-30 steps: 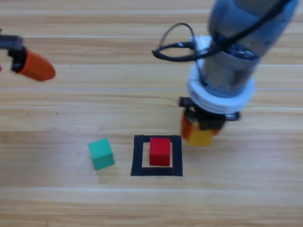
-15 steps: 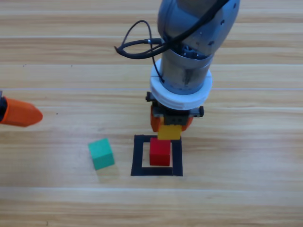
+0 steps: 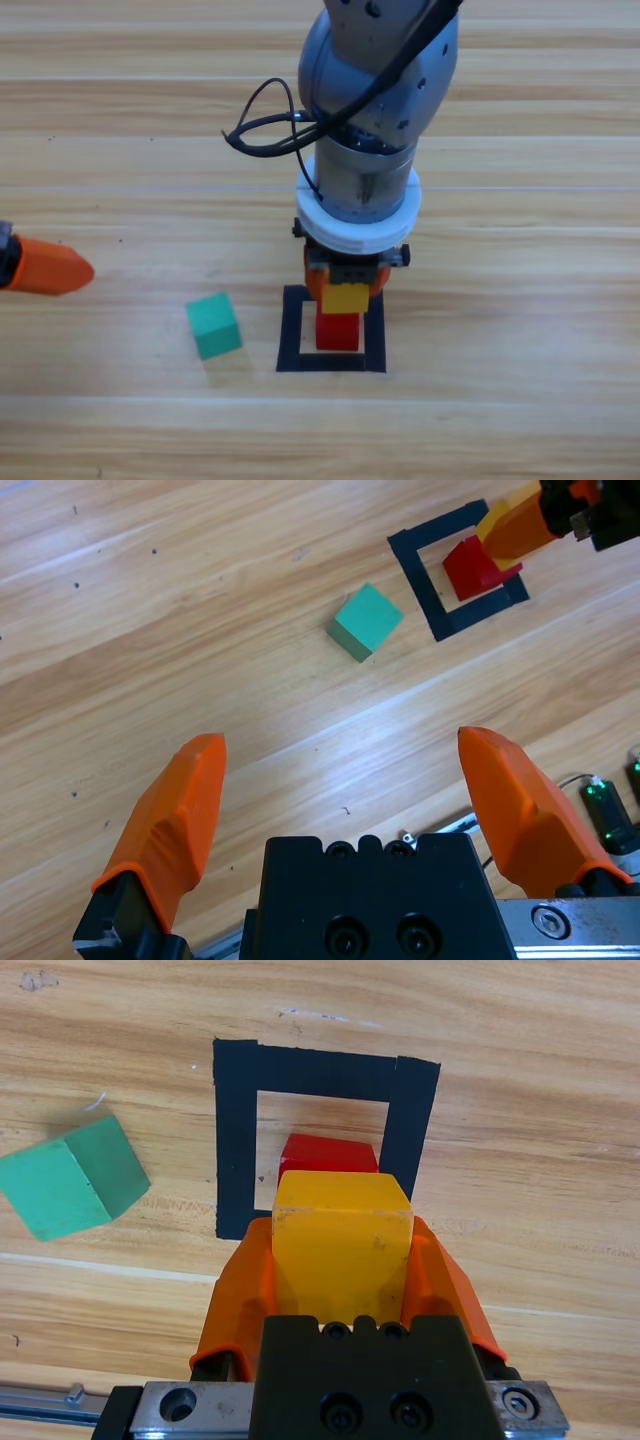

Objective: Stack the blocks in the rectangular block: red at the bottom, yellow in the middle, green on top

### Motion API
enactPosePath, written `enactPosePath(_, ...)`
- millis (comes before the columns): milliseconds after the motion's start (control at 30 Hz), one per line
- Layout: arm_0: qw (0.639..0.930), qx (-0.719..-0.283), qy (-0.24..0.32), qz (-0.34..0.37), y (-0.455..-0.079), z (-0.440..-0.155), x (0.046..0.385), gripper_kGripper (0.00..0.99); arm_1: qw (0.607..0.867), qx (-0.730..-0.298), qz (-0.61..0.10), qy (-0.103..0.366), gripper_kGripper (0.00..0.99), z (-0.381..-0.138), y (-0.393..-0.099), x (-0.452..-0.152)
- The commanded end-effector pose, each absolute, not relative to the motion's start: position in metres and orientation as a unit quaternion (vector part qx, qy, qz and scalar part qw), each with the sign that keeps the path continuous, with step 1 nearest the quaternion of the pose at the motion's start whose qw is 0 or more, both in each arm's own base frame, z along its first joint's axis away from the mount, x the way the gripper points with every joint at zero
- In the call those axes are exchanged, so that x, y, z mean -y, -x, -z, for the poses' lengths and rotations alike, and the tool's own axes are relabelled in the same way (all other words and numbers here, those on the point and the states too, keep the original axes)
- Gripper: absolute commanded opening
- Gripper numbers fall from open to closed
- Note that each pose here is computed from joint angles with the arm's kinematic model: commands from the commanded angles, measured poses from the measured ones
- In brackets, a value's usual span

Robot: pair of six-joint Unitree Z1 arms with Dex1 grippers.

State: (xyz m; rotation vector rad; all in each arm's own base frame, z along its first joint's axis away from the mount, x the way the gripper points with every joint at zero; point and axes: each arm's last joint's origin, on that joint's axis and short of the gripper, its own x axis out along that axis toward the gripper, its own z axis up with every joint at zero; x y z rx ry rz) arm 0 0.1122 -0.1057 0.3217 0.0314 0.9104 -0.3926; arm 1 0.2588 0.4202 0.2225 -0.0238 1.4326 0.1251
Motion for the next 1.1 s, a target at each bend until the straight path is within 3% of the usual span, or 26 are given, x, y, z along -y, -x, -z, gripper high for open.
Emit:
enactPosePath(33,0.878,-0.439,-0.01,0.188,-0.113,-0.314,0.105,0.99,0.745,-0.665,-0.041,0.044,0.0,-0.189,-0.25,-0.435)
enactPosePath(800,0.877,-0.442,-0.012,0.187,-0.116,-0.314,0.108,0.99,0.739,-0.671,-0.035,0.053,0.029,-0.173,-0.252,-0.441)
enactPosePath(867,0.877,-0.442,-0.011,0.187,-0.116,-0.314,0.107,0.99,0.739,-0.67,-0.036,0.054,0.29,-0.176,-0.252,-0.44)
enactPosePath(900,0.878,-0.441,-0.011,0.187,-0.116,-0.314,0.107,0.99,0.74,-0.67,-0.033,0.055,0.341,-0.177,-0.252,-0.439)
enactPosePath(933,0.877,-0.442,-0.011,0.187,-0.117,-0.313,0.108,0.99,0.741,-0.668,-0.036,0.055,0.456,-0.18,-0.252,-0.439)
enactPosePath(967,0.877,-0.442,-0.013,0.187,-0.117,-0.313,0.108,0.99,0.742,-0.667,-0.038,0.055,0.643,-0.183,-0.252,-0.439)
enactPosePath(1000,0.878,-0.441,-0.012,0.188,-0.117,-0.314,0.109,0.99,0.747,-0.661,-0.04,0.058,0.945,-0.189,-0.252,-0.439)
enactPosePath(1033,0.877,-0.441,-0.011,0.188,-0.117,-0.314,0.109,0.99,0.75,-0.657,-0.042,0.057,0.99,-0.194,-0.252,-0.438)
enactPosePath(1100,0.878,-0.44,-0.011,0.188,-0.117,-0.314,0.109,0.99,0.757,-0.648,-0.055,0.056,0.99,-0.207,-0.248,-0.439)
